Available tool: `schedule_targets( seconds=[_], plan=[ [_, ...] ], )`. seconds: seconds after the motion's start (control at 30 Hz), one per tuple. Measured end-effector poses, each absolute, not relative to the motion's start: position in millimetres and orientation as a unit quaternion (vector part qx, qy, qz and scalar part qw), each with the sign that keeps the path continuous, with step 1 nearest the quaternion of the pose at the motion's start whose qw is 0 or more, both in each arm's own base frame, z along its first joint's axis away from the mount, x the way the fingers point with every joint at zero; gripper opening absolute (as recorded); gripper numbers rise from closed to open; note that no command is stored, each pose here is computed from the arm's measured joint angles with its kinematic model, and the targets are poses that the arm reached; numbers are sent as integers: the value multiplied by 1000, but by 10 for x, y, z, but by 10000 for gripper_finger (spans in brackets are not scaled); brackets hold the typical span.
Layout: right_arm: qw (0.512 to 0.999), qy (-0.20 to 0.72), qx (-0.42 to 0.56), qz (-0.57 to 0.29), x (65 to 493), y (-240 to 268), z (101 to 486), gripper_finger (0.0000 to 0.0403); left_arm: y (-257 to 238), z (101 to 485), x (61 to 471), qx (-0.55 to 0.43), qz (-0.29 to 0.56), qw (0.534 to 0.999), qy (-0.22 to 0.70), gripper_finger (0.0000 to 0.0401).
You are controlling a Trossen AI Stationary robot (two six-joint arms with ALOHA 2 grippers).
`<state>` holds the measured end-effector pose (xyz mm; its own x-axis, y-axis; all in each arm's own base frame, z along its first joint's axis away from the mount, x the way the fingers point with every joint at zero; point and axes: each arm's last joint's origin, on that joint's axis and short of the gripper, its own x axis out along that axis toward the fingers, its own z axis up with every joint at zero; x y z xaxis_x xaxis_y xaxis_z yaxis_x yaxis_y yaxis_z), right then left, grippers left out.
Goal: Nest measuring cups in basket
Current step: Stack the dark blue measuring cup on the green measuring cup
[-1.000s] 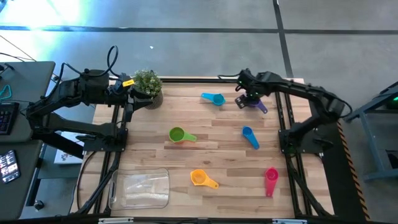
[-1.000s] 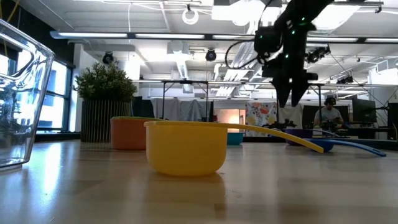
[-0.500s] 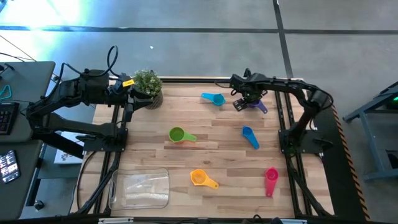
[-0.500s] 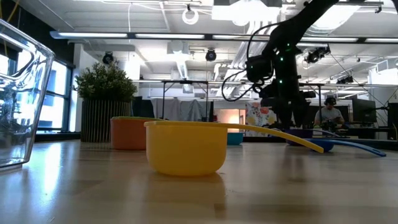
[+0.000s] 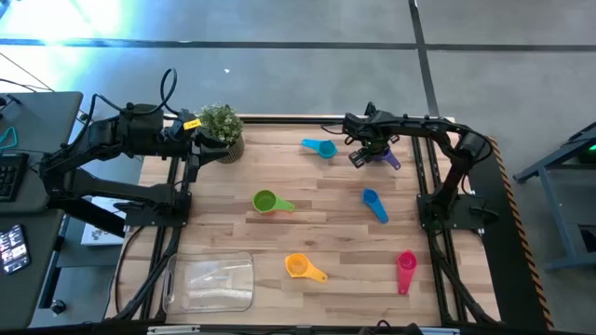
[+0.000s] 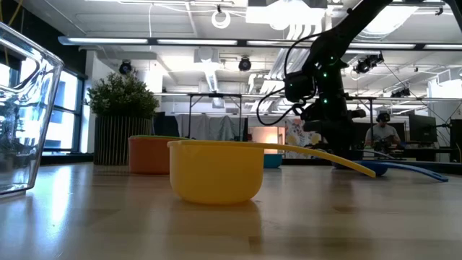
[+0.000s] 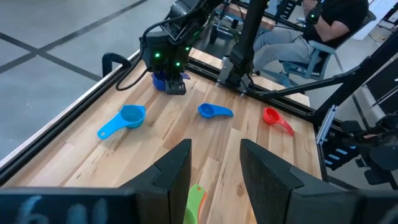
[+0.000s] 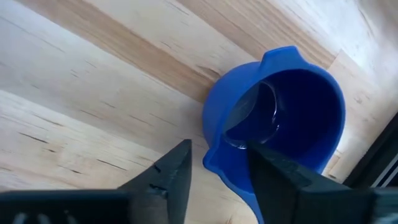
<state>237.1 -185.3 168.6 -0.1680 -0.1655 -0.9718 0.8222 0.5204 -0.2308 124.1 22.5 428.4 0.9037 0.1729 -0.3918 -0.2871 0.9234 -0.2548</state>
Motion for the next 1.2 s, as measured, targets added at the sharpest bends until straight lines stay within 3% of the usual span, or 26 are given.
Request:
schedule_targets(
  seconds=[0.47,0.87,1.2],
  plan=[
    [593,641,251,-418,2369,-1855,1692,12,224,4284,1241,-155,119,963,184,129],
    [583,652,243,-421,2351,-1751,1772,3,224,4283,1242,-155,119,963,184,129],
    [627,612,240,-417,2497,-1340,2035,1,225,4283,1242,-155,119,963,184,129]
  ],
)
